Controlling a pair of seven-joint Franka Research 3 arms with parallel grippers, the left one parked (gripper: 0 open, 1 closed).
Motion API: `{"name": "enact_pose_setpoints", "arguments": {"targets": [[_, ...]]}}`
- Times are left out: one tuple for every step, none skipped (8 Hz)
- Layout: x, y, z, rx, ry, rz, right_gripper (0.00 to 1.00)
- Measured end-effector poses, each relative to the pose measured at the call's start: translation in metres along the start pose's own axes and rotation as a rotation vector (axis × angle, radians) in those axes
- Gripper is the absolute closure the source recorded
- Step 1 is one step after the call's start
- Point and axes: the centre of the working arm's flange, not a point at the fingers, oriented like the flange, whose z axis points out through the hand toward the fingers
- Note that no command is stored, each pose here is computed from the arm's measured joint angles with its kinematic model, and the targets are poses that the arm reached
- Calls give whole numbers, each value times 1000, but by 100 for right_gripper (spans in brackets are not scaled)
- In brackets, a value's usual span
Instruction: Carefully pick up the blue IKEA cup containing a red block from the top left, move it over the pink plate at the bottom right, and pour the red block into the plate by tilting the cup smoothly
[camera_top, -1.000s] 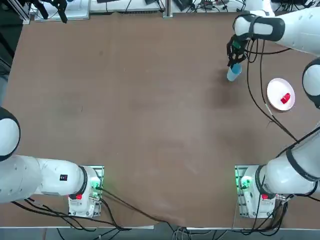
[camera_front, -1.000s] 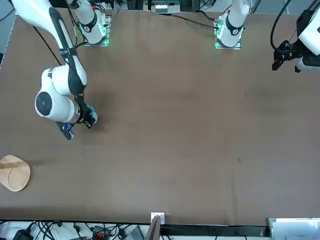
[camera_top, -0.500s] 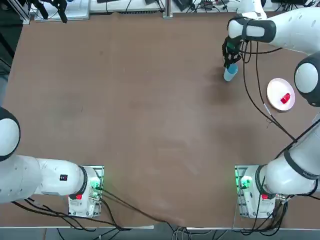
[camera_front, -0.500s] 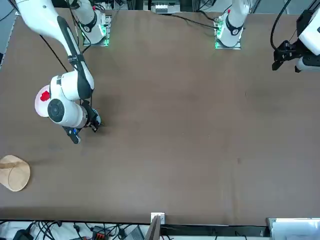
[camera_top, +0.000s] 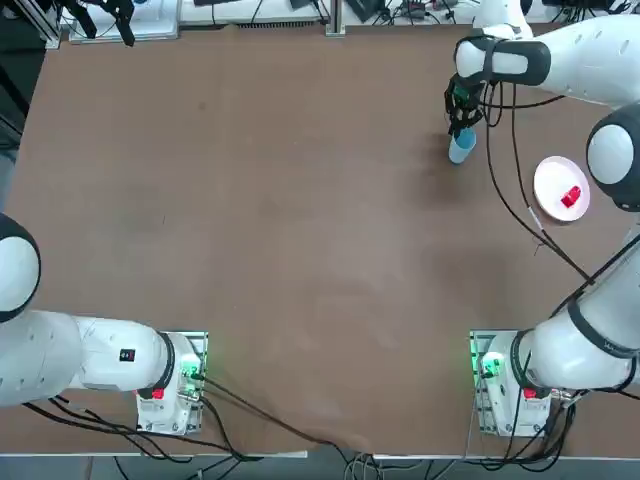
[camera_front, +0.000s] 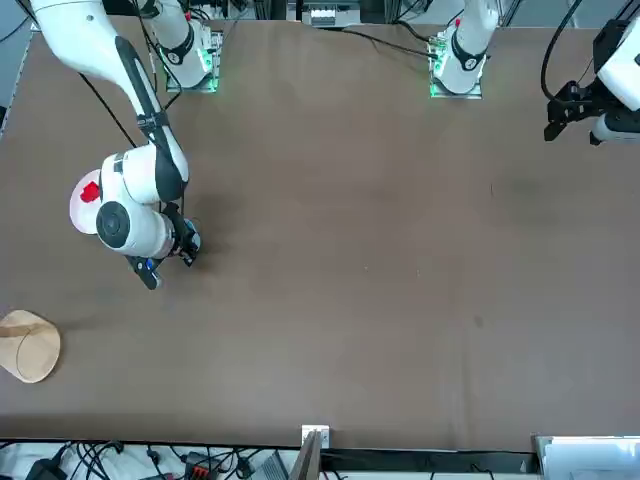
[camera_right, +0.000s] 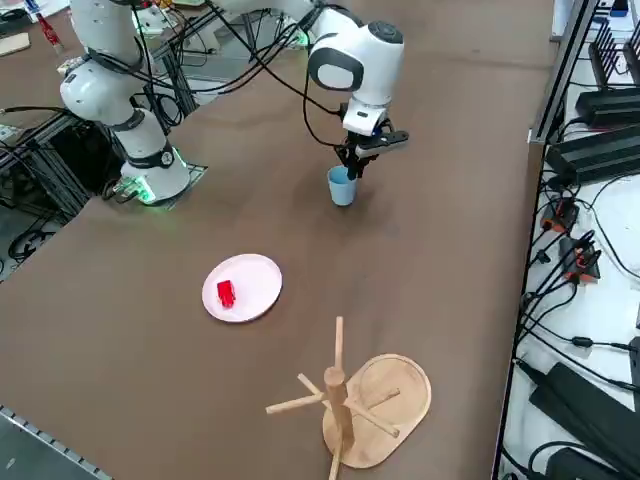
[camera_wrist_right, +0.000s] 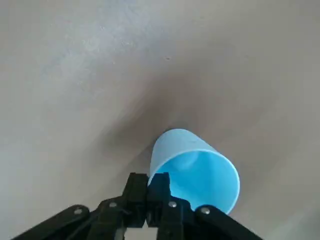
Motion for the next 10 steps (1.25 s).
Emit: {"name": "enact_pose_setpoints", "arguments": {"targets": [[0,0,0,0,1,0,98],[0,0,-1,0,2,1,98],[1,0,-1,0,3,2,97],[1,0,-1,-1,3,2,94],[1,0,-1,-1,4,1,92],[1,0,-1,-1,5,1,88],[1,0,-1,-1,5,2,81],[1,0,-1,-1,6,2,73],[2,1,-1,-1,7,4,68],[2,1,-2,-1,7,4,60]]}}
